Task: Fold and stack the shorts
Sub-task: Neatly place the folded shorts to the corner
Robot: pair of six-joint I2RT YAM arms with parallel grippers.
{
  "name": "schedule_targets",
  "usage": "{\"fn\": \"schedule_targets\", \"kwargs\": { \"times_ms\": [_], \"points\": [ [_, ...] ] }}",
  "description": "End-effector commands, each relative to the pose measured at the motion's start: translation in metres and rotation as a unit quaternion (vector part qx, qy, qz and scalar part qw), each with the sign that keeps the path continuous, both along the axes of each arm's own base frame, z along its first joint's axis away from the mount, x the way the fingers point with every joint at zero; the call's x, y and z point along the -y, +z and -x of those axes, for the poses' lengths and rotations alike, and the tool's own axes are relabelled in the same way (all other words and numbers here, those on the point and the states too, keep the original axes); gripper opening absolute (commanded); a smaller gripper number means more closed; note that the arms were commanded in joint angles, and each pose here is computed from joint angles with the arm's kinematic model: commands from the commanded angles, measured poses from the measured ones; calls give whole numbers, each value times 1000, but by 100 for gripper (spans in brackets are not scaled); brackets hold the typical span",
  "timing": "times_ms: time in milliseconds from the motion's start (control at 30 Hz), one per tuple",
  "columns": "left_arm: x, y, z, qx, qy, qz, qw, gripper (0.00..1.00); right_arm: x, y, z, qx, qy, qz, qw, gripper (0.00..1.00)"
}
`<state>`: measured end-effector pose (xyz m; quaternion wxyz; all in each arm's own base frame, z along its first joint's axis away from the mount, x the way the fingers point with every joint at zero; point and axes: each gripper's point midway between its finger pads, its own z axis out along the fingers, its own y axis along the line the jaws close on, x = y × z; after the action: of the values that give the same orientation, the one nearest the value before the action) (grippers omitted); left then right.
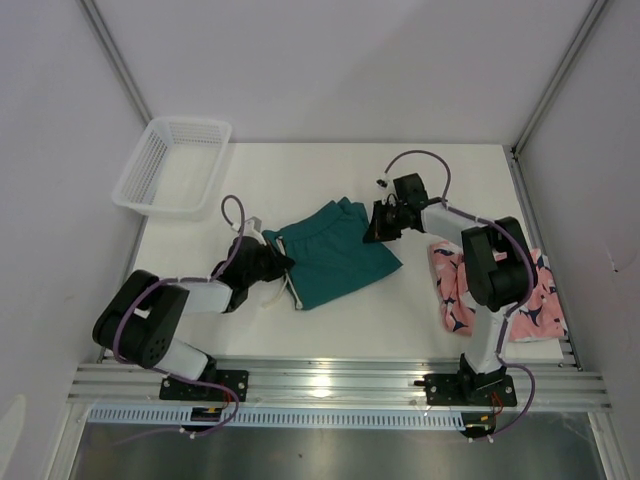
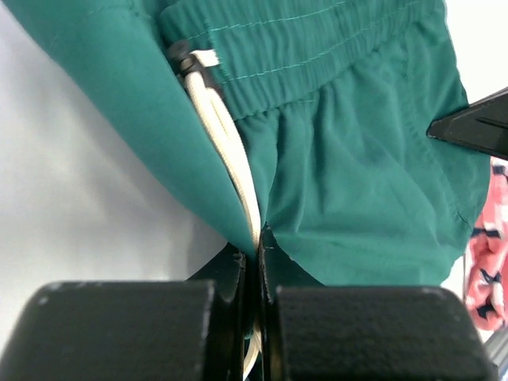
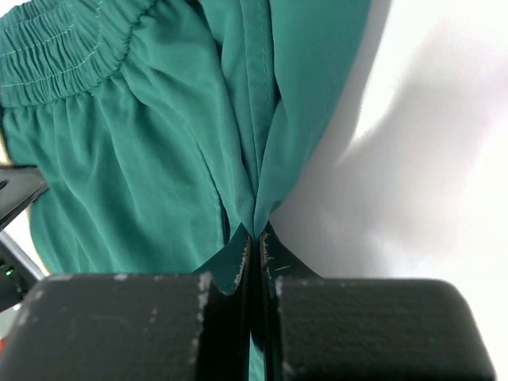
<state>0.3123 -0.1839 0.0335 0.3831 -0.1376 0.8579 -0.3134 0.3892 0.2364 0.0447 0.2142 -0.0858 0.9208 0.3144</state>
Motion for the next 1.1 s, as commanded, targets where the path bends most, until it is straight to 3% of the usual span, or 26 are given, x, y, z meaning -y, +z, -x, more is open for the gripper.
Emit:
{"fn": "schedule_targets", "kwargs": {
  "times_ms": [0,200,500,600,700,733,800,967,1033,1067],
  "points": [
    [23,45,-6,52,-33,-1,998,0,13,36,2,34,-28,31,999,0],
    [59,99,-1,69,-53,-5,996,0,63,63,8,39,-119,119,985,0],
    [155,141,1,91,-112,24,989,0,172,121,32,67,-292,142,943,0],
    [203,158,-2,113,-136,48,983,0,219,131,46,70,-358,174,915,0],
    [241,136,9,113,-167,26,979,0,260,148,59,85,-419,188,884,0],
    [258,156,4,137,-165,44,976,0,279,148,66,84,-444,203,869,0],
    [285,145,11,136,-181,50,973,0,296,162,77,105,-465,208,854,0],
    [351,162,24,165,-232,96,954,0,359,175,112,119,-556,260,781,0],
    [368,144,30,160,-248,91,951,0,370,178,119,128,-571,259,769,0],
    [382,160,35,171,-259,106,945,0,378,175,125,120,-583,259,761,0]
  ]
}}
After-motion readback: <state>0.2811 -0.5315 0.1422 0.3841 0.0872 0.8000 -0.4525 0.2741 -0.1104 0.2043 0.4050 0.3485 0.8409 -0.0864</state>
